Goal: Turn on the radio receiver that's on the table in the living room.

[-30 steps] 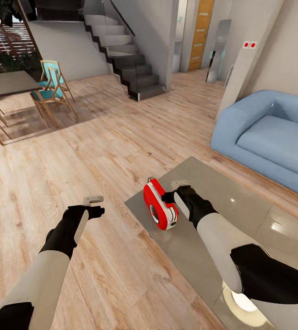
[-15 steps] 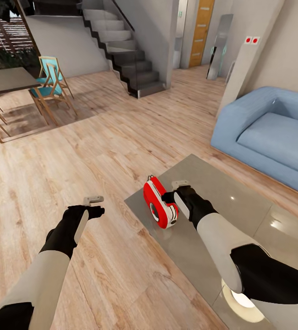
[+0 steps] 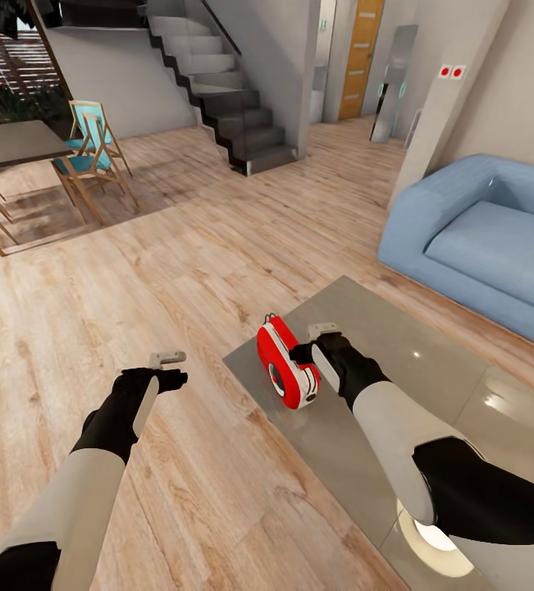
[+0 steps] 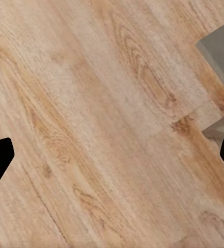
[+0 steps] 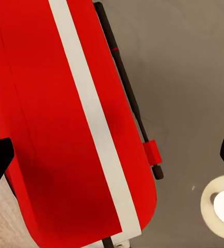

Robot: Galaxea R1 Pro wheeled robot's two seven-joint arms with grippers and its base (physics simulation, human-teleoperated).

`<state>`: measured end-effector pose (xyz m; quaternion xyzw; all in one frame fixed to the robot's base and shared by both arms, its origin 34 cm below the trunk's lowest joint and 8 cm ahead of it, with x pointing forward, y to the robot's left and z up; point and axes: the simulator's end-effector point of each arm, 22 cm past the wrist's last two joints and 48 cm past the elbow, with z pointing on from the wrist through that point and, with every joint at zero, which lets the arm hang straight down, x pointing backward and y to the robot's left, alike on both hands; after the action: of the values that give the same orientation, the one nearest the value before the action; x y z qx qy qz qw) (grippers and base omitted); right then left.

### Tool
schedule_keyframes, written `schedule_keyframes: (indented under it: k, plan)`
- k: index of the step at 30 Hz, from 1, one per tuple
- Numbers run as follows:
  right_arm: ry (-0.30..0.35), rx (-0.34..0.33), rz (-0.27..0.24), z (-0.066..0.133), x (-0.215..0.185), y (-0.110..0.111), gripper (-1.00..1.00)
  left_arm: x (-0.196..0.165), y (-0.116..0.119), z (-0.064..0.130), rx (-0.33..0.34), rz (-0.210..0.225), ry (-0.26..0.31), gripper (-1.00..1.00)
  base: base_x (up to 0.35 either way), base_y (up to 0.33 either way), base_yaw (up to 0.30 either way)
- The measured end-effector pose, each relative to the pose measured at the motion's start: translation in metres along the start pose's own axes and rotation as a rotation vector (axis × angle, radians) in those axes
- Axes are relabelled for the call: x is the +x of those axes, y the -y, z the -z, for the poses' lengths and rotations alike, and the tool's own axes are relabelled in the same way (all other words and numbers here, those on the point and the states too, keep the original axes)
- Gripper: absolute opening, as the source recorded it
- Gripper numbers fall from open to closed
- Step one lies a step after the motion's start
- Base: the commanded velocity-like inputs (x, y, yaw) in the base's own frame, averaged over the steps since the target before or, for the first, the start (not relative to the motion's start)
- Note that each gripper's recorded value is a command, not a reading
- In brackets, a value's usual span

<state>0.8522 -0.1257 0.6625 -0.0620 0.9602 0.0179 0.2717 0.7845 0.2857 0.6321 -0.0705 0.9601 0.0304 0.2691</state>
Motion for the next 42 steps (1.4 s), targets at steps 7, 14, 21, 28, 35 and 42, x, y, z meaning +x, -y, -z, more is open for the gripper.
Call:
schedule_keyframes:
  k: [7,14,21,28,35,42]
  plan:
    - [0.000,0.000,0.001,0.0000,0.0000,-0.0001,1.00,0.0004,-0.0001,-0.0001,0.000,0.000,-0.001,1.00,0.000,0.000,0.000]
    - [0.001,0.000,0.001,0.0000,-0.0003,-0.0001,1.00,0.0001,-0.0001,0.0001,0.000,0.000,0.000,1.00,0.000,0.000,0.000]
    - [0.002,-0.001,0.002,0.0000,-0.0003,-0.0005,1.00,0.0001,-0.0001,0.0001,0.000,0.000,0.000,1.00,0.000,0.000,0.000]
    - [0.002,-0.001,0.002,0.0000,-0.0004,-0.0006,1.00,-0.0001,-0.0003,0.0001,-0.001,0.000,0.001,1.00,0.000,0.000,0.000]
    - [0.002,-0.002,0.002,0.0000,-0.0003,-0.0007,1.00,-0.0002,-0.0002,0.0002,0.000,0.000,0.001,1.00,0.000,0.000,0.000]
    - [0.002,-0.002,0.002,0.0000,-0.0003,-0.0007,1.00,-0.0002,-0.0002,0.0002,-0.001,0.000,0.001,1.00,0.000,0.000,0.000]
